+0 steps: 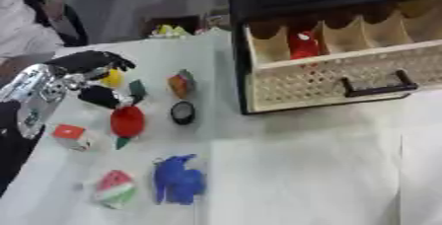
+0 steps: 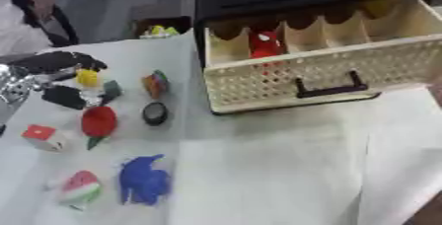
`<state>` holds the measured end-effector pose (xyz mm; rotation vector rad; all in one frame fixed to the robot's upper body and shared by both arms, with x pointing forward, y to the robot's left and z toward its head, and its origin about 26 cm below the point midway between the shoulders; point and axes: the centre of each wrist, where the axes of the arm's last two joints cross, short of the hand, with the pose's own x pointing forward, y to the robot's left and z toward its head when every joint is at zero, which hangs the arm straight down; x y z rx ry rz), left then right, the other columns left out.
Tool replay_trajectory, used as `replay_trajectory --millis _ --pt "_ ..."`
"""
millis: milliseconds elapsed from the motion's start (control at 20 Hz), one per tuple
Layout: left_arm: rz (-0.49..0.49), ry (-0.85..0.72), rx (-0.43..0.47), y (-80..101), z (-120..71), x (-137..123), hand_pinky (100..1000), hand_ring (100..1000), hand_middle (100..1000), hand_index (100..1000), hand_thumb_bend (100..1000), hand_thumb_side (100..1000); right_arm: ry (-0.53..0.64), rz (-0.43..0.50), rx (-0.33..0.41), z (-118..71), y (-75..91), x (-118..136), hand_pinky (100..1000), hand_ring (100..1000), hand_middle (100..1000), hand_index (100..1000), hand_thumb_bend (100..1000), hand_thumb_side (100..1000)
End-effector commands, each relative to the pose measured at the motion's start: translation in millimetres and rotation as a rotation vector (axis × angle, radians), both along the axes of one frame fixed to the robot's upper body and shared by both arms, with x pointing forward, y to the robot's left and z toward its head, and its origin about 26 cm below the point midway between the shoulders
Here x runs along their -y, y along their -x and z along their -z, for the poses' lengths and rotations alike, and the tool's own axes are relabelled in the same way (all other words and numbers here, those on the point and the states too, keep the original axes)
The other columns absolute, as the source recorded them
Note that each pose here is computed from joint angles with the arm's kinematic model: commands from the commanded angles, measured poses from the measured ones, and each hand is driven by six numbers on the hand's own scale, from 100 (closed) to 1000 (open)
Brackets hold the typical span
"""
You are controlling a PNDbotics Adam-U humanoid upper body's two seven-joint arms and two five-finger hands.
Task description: Pick up objects from table and place into drawer.
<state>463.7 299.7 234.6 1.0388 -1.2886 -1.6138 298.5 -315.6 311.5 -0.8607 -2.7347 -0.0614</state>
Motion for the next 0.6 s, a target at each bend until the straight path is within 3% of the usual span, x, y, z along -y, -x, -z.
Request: replay_trajectory --millis 50,600 --pt "-0.029 -0.012 0.022 0.2 -16.2 -10.5 696 843 762 927 405 753 0.006 0.007 0.030 -7.9 5.0 1.2 355 492 467 772 196 647" --pt "-0.035 0.079 -0.024 -0.6 -23.9 -20.5 673 838 754 925 276 763 -0.011 0.011 0.032 -7.9 5.1 2.1 344 487 462 769 211 653"
